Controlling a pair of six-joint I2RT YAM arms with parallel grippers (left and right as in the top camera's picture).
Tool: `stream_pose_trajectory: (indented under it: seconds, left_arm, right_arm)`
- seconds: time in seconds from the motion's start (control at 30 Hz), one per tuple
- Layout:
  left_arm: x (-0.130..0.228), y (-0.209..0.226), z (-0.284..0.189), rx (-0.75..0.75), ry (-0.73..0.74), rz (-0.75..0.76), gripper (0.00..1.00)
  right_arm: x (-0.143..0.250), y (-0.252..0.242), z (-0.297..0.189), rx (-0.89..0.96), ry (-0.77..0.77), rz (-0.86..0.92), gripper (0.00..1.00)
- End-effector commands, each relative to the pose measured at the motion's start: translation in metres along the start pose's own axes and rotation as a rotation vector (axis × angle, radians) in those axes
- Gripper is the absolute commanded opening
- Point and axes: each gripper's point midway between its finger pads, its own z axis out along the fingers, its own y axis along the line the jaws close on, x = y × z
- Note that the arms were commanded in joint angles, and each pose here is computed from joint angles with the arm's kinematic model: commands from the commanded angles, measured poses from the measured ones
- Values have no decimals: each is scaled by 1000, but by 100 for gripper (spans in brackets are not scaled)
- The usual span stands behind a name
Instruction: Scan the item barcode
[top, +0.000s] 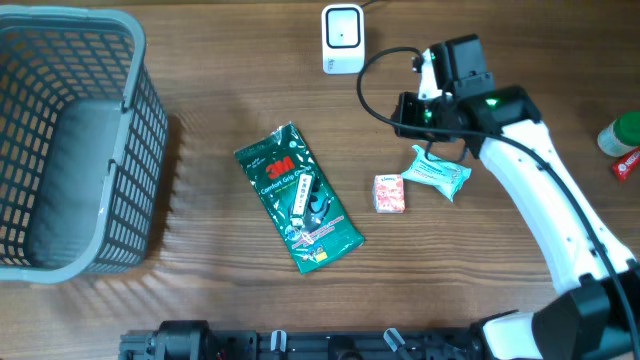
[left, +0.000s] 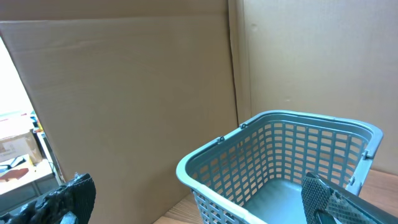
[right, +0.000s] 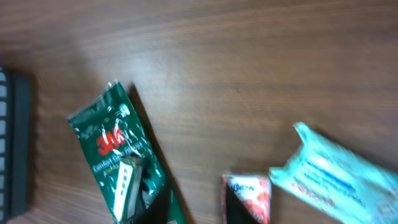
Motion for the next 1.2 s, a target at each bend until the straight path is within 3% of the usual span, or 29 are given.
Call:
stream_pose_trajectory:
  seconds: [0.0,0.07,0.23,0.37,0.43,0.47,0.77,0.87,1.0,1.17]
  left_arm:
    - [0,2,-2,-9,-3,4,100]
    - [0,2,-2,-9,-3,4,100]
    - [0,2,-2,-9,-3,4,100]
    - [0,2,-2,-9,-3,4,100]
    - [0,2,-2,-9,-3,4,100]
    - [0,2,-2,-9,-3,4,100]
    - [0,2,-2,-9,-3,4,100]
    - [0,2,-2,-9,-3,4,100]
    - [0,2,-2,-9,-3,4,100]
    - [0,2,-2,-9,-3,4,100]
  right_arm:
    - [13,-50,18,262,6,87,100]
    - [20,-80,37,402,-8,164,100]
    - [24,-78,80,348,32,215,100]
    - [32,-82,82,368,67,202,96]
    - [39,-100,75,477,53,307,70]
    - [42,-108,74,522,50,324,63]
    - [74,-124,111,591,189,314,61]
    - [74,-121,113,592,186,306,45]
    - [68,-117,117,567,160,317,5]
    - [62,-100,125,462,165,320,4]
